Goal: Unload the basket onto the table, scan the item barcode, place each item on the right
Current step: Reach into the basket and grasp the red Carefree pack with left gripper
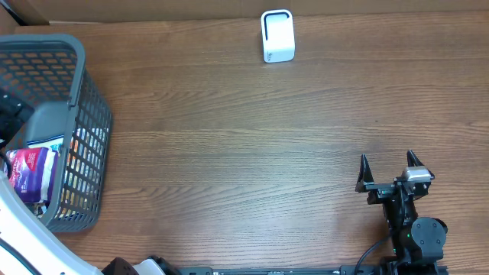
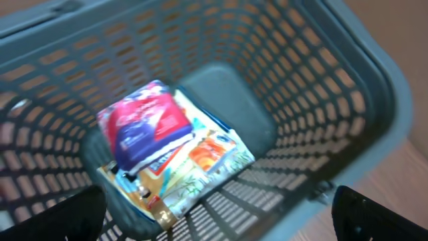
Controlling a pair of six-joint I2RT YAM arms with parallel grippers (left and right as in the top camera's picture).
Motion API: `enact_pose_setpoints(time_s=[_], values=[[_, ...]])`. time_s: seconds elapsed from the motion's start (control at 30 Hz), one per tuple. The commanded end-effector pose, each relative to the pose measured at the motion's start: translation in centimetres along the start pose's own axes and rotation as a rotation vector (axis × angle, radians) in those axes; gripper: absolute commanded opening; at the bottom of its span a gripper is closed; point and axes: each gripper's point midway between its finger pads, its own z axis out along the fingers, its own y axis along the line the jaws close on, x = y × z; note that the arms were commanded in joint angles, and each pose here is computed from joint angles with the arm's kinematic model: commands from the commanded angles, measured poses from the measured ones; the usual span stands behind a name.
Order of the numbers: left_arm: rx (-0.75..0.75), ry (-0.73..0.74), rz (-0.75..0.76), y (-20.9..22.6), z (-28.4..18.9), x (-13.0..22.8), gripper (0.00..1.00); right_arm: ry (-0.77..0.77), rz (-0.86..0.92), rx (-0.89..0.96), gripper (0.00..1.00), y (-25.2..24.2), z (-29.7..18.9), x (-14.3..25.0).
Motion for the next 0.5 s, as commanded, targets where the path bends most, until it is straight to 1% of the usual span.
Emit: enact_pose_setpoints(time_s=[0.0,0.07,0.1,0.33,0.47], values=[[-0.118,-0.003,-0.117,2.7,1.2,-0.8,1.00,-0.004,-0.004,0.012,1.00,-0.2,0.0,0.2],[-0.148,0.056,-0.111,3.4,2.9,-0.2,1.00,-0.004,-0.004,0.012,1.00,-0.2,0.0,0.2],[-0.171,0.121,-0.097,3.7,4.7,0.6,1.00,-0.004,-0.004,0.012,1.00,-0.2,0.0,0.2],[-0.215,0.341,0.050,4.6,10.4,3.4,1.00,-0.004,-0.004,0.012,1.00,-0.2,0.0,0.2],[-0.232,0.454,0.097,5.1,13.6,5.1,1.00,-0.004,-0.004,0.012,1.00,-0.2,0.0,0.2]])
